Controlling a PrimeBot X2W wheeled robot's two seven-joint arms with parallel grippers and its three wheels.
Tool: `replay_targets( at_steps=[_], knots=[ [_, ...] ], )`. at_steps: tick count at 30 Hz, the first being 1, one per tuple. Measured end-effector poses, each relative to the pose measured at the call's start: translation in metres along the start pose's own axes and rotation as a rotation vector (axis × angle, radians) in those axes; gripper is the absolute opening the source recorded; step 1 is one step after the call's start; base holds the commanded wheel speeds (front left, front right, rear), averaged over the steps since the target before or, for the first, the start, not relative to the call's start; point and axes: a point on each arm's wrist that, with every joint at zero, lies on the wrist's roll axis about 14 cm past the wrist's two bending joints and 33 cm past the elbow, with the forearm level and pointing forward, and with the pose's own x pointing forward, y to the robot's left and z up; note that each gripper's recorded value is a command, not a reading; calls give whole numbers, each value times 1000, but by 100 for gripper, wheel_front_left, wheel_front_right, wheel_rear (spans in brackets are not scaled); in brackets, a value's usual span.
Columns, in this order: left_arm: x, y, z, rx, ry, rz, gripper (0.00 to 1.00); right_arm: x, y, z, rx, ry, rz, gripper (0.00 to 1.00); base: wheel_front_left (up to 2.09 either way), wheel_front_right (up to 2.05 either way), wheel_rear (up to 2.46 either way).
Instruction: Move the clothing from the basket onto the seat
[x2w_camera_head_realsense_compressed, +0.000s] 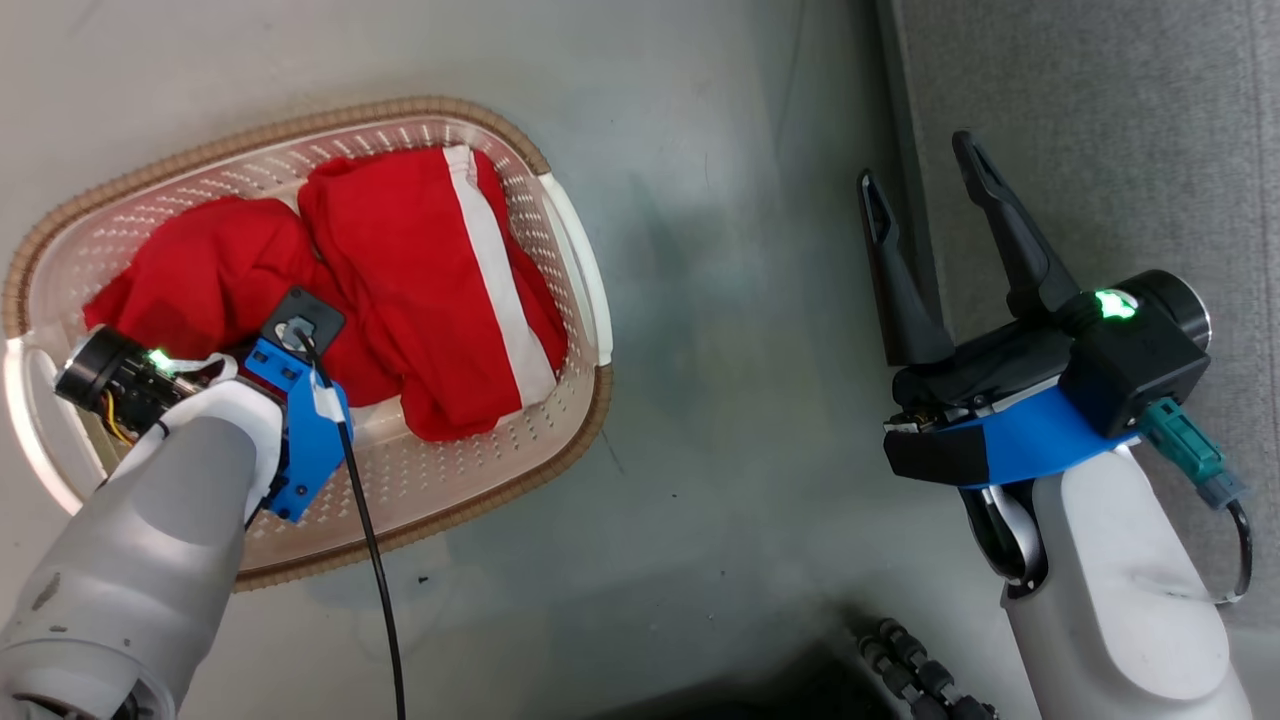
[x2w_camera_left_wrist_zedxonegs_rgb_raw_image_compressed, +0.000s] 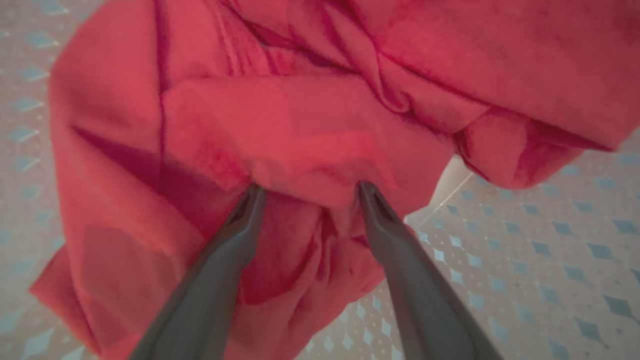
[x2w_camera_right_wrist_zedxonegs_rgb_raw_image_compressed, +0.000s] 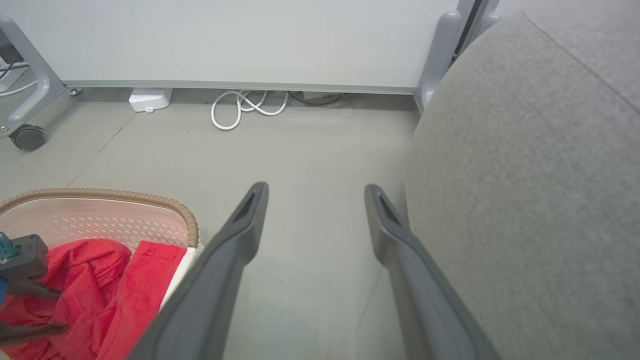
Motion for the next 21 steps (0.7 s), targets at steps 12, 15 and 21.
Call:
replay_targets(
  at_steps=[12, 15, 21],
  knots=[
    [34, -7, -9, -28, 37, -52, 100, 9, -4, -27, 9, 43, -8, 100, 0, 0, 0],
    [37, -8, -8, -16, 42, -59, 42, 10, -6, -29, 12, 45, -12, 100, 0, 0, 0],
    [35, -9, -6, -13, 35, -64, 0, 11, -7, -27, 19, 40, -15, 100, 0, 0, 0]
  ],
)
